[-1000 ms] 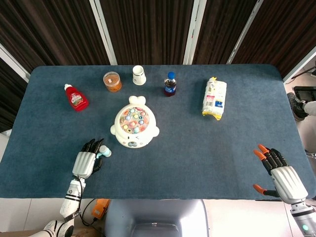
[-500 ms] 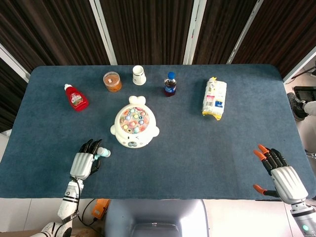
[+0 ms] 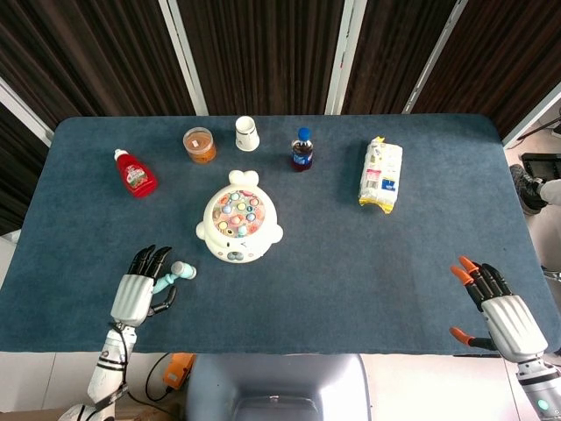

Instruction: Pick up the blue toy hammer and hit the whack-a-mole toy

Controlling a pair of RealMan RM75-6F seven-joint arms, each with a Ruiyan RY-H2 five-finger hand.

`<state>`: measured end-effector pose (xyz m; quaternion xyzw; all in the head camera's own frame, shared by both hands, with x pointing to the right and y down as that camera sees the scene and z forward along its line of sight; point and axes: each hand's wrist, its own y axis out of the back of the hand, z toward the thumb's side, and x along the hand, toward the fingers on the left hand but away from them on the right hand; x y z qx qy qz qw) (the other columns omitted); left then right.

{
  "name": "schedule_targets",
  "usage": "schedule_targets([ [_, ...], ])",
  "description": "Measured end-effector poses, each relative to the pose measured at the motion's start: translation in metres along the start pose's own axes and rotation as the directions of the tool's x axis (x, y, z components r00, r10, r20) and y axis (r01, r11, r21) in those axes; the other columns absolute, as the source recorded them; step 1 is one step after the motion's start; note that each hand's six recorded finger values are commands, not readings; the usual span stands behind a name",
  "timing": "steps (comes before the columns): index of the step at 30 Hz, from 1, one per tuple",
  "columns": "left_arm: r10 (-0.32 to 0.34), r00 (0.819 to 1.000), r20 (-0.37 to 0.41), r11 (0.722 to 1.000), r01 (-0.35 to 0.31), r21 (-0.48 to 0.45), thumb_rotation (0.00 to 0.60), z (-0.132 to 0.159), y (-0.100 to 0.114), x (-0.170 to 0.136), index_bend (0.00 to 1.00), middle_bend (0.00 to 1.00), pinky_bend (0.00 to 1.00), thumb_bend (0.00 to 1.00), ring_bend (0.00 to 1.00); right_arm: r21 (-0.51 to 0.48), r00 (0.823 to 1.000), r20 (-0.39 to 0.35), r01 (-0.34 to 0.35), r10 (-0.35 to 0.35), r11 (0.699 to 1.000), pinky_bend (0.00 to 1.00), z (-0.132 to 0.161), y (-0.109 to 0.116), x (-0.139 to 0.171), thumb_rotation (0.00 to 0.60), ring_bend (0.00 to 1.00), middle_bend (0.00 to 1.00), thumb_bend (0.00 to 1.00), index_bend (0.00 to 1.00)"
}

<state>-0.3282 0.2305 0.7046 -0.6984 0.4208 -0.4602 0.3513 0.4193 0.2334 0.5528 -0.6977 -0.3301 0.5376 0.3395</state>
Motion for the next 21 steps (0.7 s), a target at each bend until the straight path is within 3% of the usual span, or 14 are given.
schedule_targets([
  [4, 0.02, 0.999, 0.03, 0.999, -0.019, -0.041, 0.597, -0.004, 0.032, -0.028, 0.0, 0.05, 0.02, 0.42, 0.0, 0.008, 1.0, 0.003, -0.002, 0.002, 1.0, 0.0, 0.0, -0.001, 0.0, 0.6, 0.0, 0.0, 0.25, 0.0],
  [10, -0.069, 0.998, 0.003, 0.997, 0.069, -0.045, 0.6, -0.04, 0.09, -0.088, 0.0, 0.02, 0.0, 0.42, 0.0, 0.042, 1.0, 0.004, -0.017, 0.017, 0.999, 0.0, 0.005, -0.008, 0.0, 0.6, 0.0, 0.0, 0.25, 0.0],
  [13, -0.055, 0.998, -0.012, 0.998, 0.055, -0.01, 0.6, -0.043, 0.117, -0.111, 0.0, 0.02, 0.0, 0.42, 0.0, 0.062, 1.0, -0.003, -0.026, 0.026, 0.998, 0.0, 0.01, -0.013, 0.0, 0.6, 0.0, 0.0, 0.25, 0.0],
  [16, -0.03, 0.999, -0.021, 0.999, 0.03, 0.031, 0.6, -0.04, 0.127, -0.126, 0.0, 0.01, 0.0, 0.42, 0.0, 0.074, 0.999, -0.009, -0.034, 0.035, 0.997, 0.0, 0.014, -0.017, 0.0, 0.6, 0.0, 0.0, 0.25, 0.0],
  [21, -0.066, 0.997, -0.041, 0.997, 0.067, 0.033, 0.6, -0.041, 0.123, -0.13, 0.0, 0.01, 0.0, 0.42, 0.0, 0.081, 0.999, -0.009, -0.048, 0.049, 0.996, 0.0, 0.016, -0.022, -0.003, 0.6, 0.0, 0.0, 0.25, 0.0],
])
